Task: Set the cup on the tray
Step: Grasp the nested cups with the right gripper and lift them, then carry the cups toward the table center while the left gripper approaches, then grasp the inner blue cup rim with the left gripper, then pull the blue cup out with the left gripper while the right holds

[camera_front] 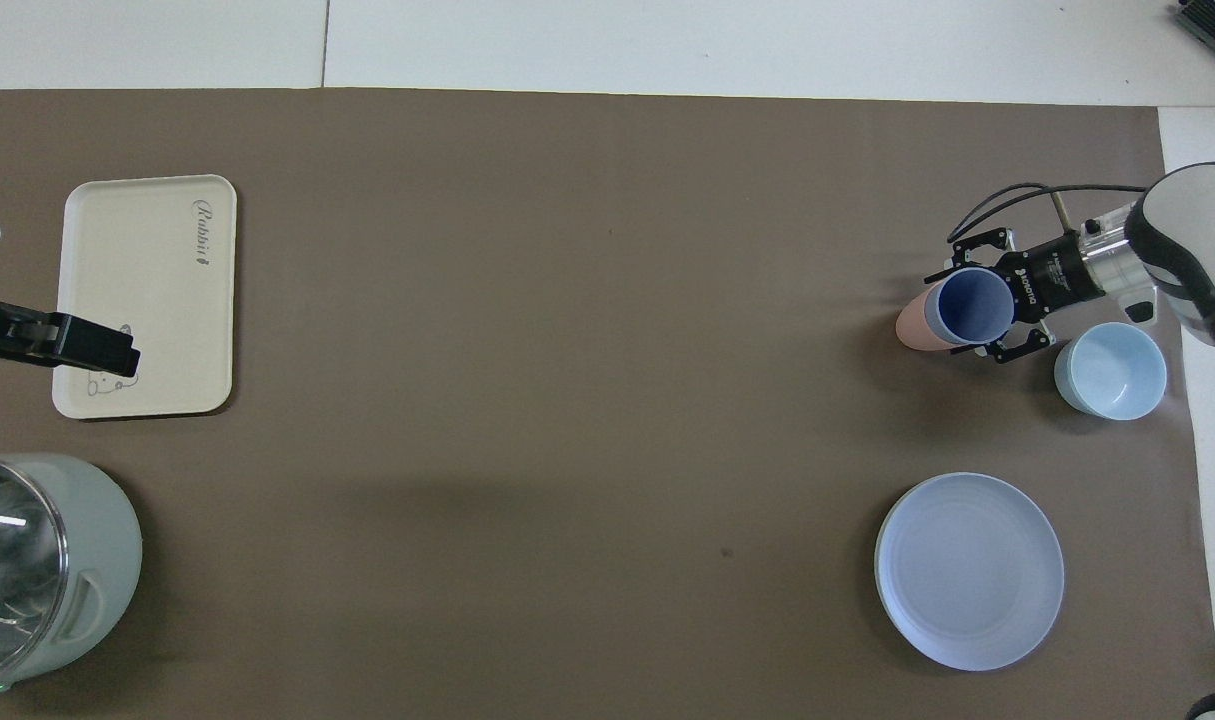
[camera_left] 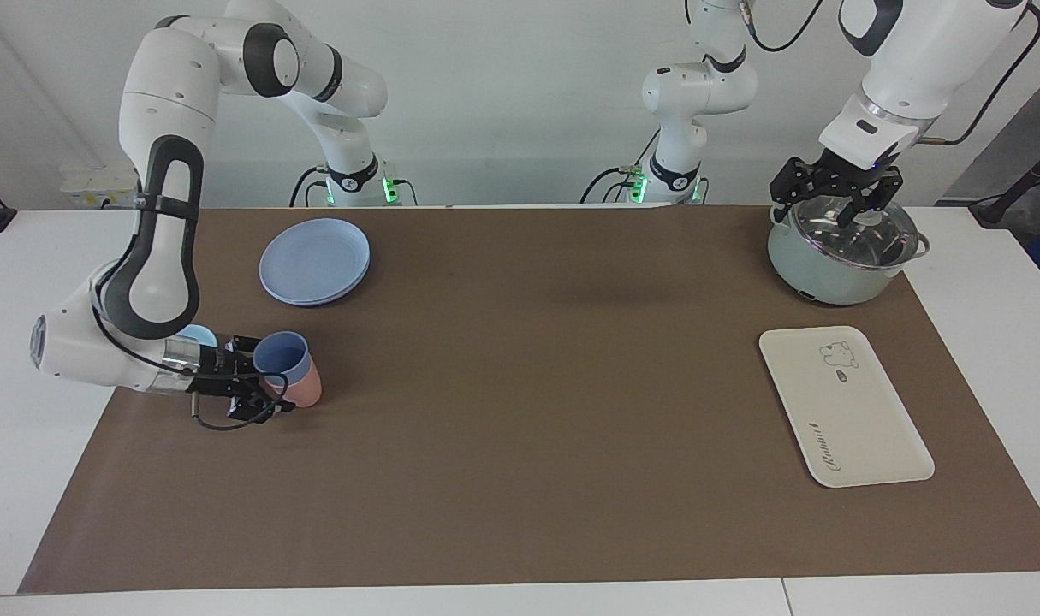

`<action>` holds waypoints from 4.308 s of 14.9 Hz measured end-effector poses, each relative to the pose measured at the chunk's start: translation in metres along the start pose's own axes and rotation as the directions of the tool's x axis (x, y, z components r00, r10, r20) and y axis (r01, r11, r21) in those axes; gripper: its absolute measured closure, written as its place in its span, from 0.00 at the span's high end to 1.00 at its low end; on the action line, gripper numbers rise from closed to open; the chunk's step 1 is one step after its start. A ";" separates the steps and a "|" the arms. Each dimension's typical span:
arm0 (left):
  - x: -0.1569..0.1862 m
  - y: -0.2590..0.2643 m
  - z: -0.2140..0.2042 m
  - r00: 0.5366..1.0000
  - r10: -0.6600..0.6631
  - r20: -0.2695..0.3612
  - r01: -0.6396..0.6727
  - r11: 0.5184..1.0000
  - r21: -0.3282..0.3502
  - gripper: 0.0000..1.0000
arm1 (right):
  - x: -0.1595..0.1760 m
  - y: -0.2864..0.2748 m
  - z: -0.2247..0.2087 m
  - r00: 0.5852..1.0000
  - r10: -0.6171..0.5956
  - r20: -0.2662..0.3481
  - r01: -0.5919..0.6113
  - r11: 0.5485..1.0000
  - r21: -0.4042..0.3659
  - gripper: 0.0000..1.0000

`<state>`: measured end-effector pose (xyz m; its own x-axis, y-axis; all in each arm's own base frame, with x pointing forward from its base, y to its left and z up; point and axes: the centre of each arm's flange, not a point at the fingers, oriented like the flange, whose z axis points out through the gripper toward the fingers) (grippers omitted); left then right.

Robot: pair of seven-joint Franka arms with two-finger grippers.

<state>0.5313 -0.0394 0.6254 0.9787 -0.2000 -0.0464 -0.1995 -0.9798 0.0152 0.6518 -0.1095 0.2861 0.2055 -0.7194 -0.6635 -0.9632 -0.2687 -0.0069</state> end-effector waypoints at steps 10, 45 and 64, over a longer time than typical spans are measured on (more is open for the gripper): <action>0.000 0.000 0.000 1.000 0.000 -0.001 0.000 1.000 0.000 1.00 | -0.038 -0.003 0.032 0.992 0.008 0.128 -0.013 0.999 0.043 0.79; 0.030 0.347 0.078 0.808 -0.567 -0.159 0.432 0.755 -0.494 0.84 | -0.349 -0.037 0.115 0.996 0.004 0.092 -0.014 0.994 0.110 0.79; 0.030 0.308 -0.023 0.792 -0.592 -0.151 0.490 0.763 -0.422 0.05 | -0.332 -0.040 0.094 0.994 0.035 0.102 -0.051 0.986 0.158 0.79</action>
<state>0.5000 -0.3465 0.6520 0.9004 0.4222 0.1049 0.3475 -0.8432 0.4102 0.6058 0.1999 0.4361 0.1528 -0.6596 -0.7360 -0.9877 -0.1270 -0.0913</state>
